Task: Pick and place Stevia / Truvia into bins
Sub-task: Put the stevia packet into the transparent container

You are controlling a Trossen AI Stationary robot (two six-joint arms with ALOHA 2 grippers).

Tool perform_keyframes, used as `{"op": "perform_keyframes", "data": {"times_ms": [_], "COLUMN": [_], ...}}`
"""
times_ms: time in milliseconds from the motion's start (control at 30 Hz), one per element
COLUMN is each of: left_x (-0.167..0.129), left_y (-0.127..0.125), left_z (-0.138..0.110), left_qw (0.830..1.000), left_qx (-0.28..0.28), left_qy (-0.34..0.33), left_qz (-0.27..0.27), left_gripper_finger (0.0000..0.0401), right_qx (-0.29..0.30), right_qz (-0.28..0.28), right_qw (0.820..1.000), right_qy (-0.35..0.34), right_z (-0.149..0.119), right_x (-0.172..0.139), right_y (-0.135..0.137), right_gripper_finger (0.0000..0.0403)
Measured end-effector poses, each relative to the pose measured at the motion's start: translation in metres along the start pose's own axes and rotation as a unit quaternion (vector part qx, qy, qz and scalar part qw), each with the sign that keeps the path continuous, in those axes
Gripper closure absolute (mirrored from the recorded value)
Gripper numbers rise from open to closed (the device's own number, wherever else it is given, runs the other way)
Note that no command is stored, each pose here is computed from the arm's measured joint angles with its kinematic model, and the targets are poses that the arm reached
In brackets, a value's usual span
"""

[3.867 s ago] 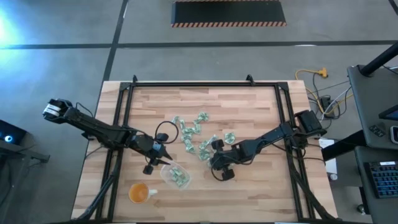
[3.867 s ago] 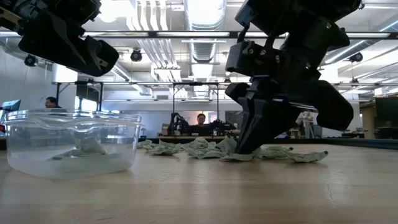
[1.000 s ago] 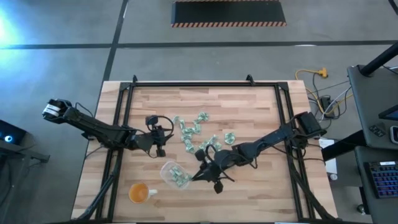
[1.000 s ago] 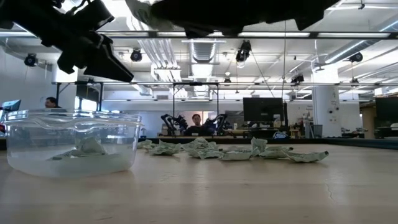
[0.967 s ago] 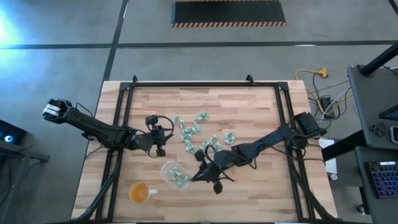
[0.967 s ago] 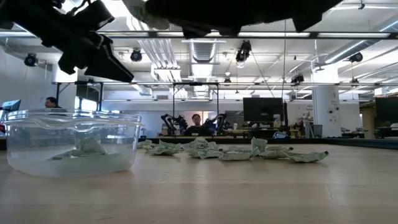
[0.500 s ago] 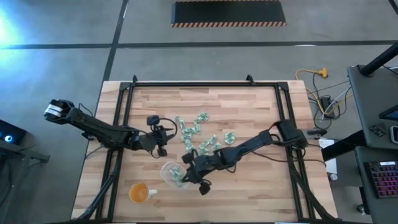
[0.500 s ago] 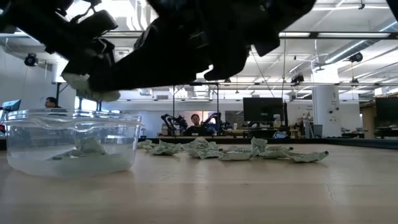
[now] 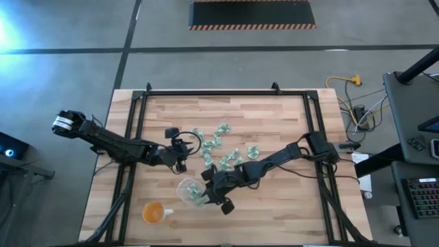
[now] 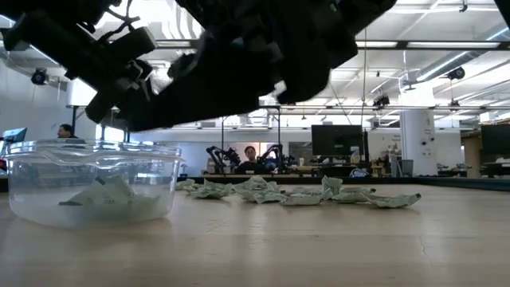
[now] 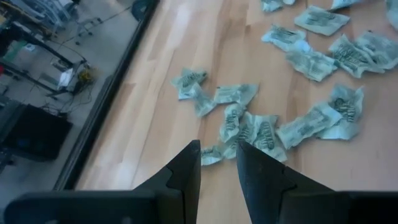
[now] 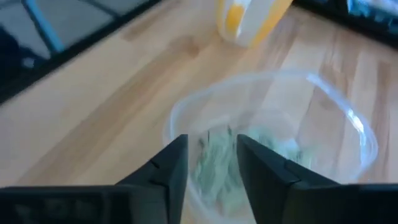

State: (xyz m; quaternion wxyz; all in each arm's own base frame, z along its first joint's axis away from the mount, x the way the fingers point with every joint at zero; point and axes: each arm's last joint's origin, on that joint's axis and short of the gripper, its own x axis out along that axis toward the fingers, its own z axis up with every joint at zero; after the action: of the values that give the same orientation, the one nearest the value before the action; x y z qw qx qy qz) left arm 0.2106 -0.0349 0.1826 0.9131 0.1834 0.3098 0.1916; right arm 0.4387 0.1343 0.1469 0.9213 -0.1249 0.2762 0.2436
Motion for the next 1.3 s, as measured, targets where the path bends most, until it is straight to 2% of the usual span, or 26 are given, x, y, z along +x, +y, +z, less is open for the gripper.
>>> {"op": "perform_keyframes", "data": {"times_ms": [133, 267, 433, 567, 667, 833, 900, 1000, 1300], "left_x": [0.009, 0.023, 0.044, 0.062, 0.076, 0.095, 0.099, 0.102, 0.103], "left_y": [0.001, 0.004, 0.007, 0.01, 0.01, 0.004, 0.001, -0.001, -0.002], "left_z": [-0.001, -0.001, 0.004, 0.009, 0.015, 0.018, 0.014, 0.011, 0.01], "left_qw": [0.998, 0.997, 0.995, 0.993, 0.993, 0.988, 0.983, 0.978, 0.974], "left_qx": [-0.005, -0.006, 0.003, 0.008, 0.011, 0.021, 0.033, 0.031, 0.02], "left_qy": [0.013, 0.036, 0.042, 0.063, 0.075, 0.099, 0.131, 0.16, 0.159], "left_qz": [-0.056, -0.067, -0.096, -0.095, -0.091, -0.12, -0.128, -0.132, -0.158], "left_gripper_finger": [0.0315, 0.0315, 0.0315, 0.0315, 0.0315, 0.0315, 0.0315, 0.0315, 0.0315], "right_qx": [0.013, 0.054, 0.072, 0.092, 0.112, 0.14, 0.142, 0.146, 0.144], "right_qz": [0.015, 0.029, 0.02, -0.02, -0.058, -0.077, -0.079, -0.081, -0.081], "right_qw": [0.998, 0.988, 0.985, 0.98, 0.976, 0.975, 0.977, 0.98, 0.984], "right_qy": [0.063, 0.139, 0.155, 0.175, 0.177, 0.157, 0.139, 0.109, 0.07], "right_z": [0.008, 0.008, 0.003, -0.012, -0.024, -0.044, -0.049, -0.051, -0.046], "right_x": [-0.027, -0.057, -0.087, -0.109, -0.127, -0.15, -0.157, -0.166, -0.177], "right_y": [0.003, 0.011, 0.027, 0.035, 0.038, 0.044, 0.045, 0.047, 0.049], "right_gripper_finger": [0.0252, 0.0253, 0.0263, 0.0273, 0.0279, 0.0288, 0.0291, 0.0295, 0.0297]}}
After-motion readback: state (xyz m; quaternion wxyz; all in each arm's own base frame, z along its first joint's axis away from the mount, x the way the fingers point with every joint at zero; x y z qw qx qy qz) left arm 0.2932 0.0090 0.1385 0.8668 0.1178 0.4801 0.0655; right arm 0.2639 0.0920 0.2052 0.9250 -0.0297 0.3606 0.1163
